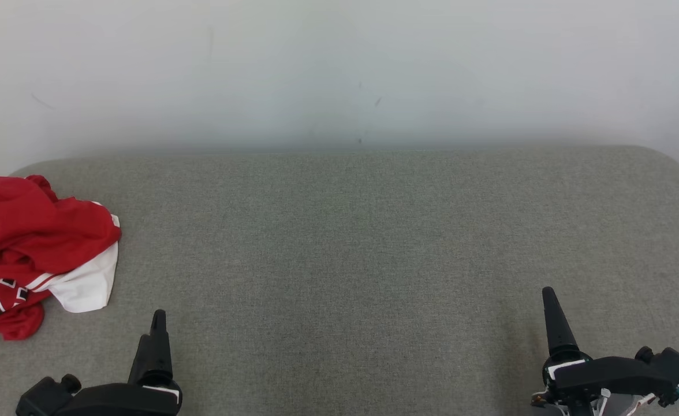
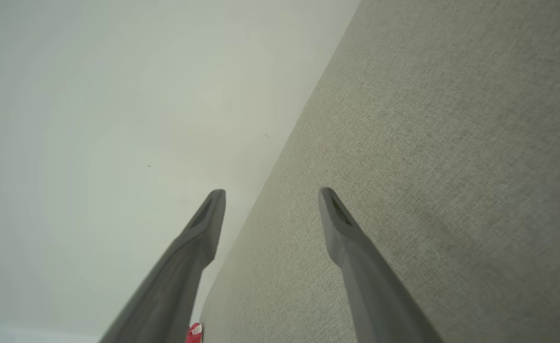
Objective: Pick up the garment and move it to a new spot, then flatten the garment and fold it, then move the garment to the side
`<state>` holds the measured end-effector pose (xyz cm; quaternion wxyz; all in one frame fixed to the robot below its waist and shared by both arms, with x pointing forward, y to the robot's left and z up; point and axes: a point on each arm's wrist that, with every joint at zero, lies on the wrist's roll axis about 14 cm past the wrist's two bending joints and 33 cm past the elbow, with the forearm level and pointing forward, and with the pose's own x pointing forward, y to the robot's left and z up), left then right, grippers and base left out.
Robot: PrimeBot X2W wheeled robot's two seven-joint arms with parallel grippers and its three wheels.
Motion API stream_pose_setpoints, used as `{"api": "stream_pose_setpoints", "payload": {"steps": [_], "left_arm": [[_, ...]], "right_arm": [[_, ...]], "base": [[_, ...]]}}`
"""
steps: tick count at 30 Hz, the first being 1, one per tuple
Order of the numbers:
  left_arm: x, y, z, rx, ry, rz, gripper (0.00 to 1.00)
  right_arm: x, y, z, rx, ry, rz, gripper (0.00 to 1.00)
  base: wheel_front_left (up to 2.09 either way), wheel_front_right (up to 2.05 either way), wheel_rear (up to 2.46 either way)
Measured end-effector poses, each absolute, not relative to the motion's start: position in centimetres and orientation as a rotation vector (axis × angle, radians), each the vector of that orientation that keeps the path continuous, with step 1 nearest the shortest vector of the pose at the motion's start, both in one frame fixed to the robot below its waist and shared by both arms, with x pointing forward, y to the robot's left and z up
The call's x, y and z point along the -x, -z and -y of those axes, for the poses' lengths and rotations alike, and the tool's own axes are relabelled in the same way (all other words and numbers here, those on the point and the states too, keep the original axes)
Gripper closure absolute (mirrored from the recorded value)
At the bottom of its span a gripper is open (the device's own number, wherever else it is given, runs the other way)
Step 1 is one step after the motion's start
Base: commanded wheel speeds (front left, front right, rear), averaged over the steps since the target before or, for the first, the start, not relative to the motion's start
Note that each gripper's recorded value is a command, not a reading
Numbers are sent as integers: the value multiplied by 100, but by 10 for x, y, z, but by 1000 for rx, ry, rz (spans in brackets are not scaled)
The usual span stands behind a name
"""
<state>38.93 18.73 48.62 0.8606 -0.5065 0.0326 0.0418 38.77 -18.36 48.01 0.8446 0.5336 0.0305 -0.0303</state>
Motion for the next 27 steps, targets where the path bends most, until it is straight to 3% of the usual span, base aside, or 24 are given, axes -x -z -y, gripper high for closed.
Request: {"api": "stream_pose_setpoints", "payload": {"steps": [27], "left_arm": [[-383, -486, -177, 486, -36, -72, 0]], "right_arm": [[-387, -474, 170, -550, -29, -126, 0]], "base": [[0, 0, 0]]}}
